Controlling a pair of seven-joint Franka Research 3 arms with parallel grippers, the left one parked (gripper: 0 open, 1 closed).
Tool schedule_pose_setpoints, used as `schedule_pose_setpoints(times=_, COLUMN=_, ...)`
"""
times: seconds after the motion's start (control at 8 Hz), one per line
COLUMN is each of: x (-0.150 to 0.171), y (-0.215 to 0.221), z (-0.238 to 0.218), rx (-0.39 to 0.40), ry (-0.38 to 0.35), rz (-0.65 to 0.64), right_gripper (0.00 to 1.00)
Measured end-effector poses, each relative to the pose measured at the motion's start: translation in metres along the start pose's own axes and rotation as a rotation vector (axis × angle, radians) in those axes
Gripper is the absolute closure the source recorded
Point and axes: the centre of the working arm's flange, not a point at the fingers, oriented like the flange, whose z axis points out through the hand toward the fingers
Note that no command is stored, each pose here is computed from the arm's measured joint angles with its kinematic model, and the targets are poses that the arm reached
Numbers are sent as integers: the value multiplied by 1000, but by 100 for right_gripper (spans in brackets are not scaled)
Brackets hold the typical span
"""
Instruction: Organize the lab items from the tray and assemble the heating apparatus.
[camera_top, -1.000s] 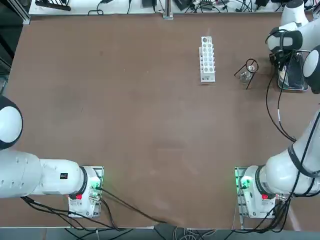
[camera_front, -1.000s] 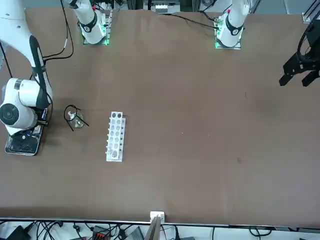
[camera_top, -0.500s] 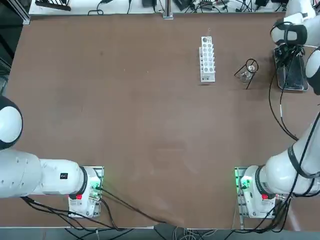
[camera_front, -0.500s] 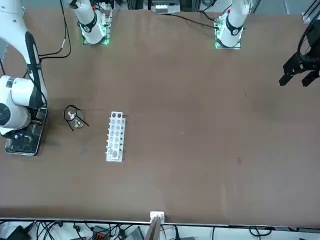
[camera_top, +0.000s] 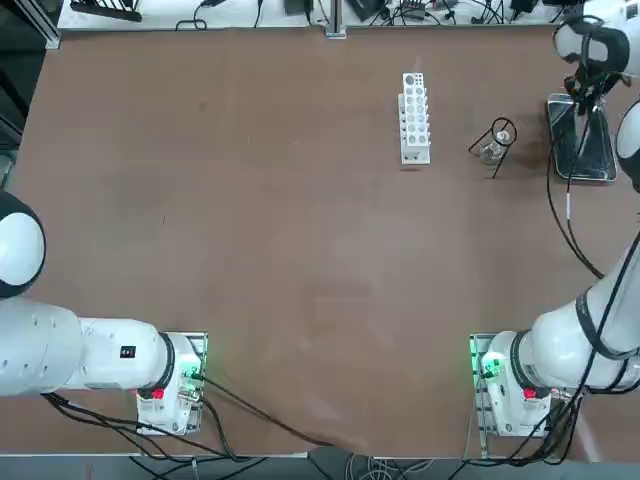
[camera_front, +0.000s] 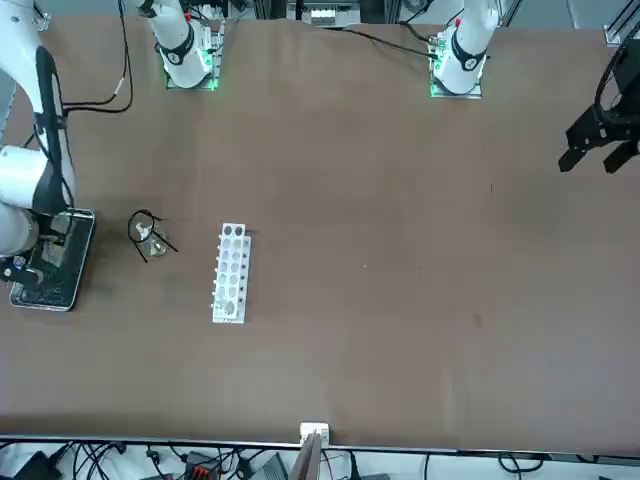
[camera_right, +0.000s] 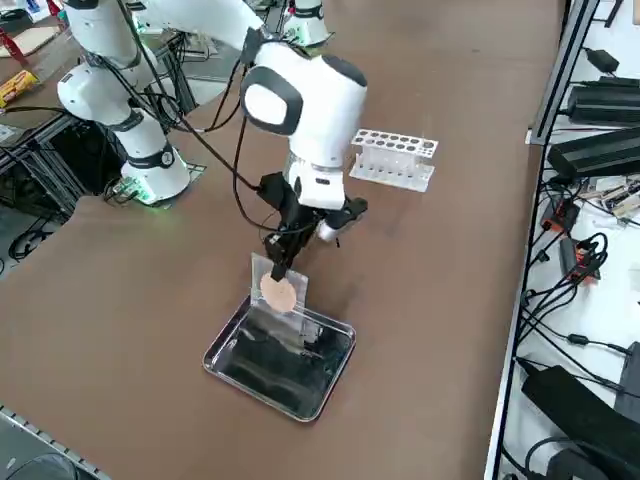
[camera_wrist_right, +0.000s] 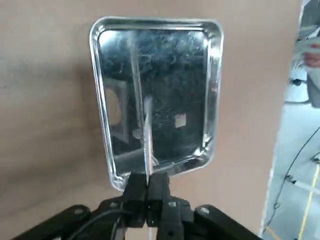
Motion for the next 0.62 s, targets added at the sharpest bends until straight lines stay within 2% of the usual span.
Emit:
schedule_pose_setpoints(times=0.38, x=4, y=0, z=-67, rx=-80, ry=5, rz=-39, right_gripper=99)
schedule_pose_setpoints(times=0.62, x=-2, y=-54, z=-125, rx=-122, ry=23, rz=-93, right_gripper=99)
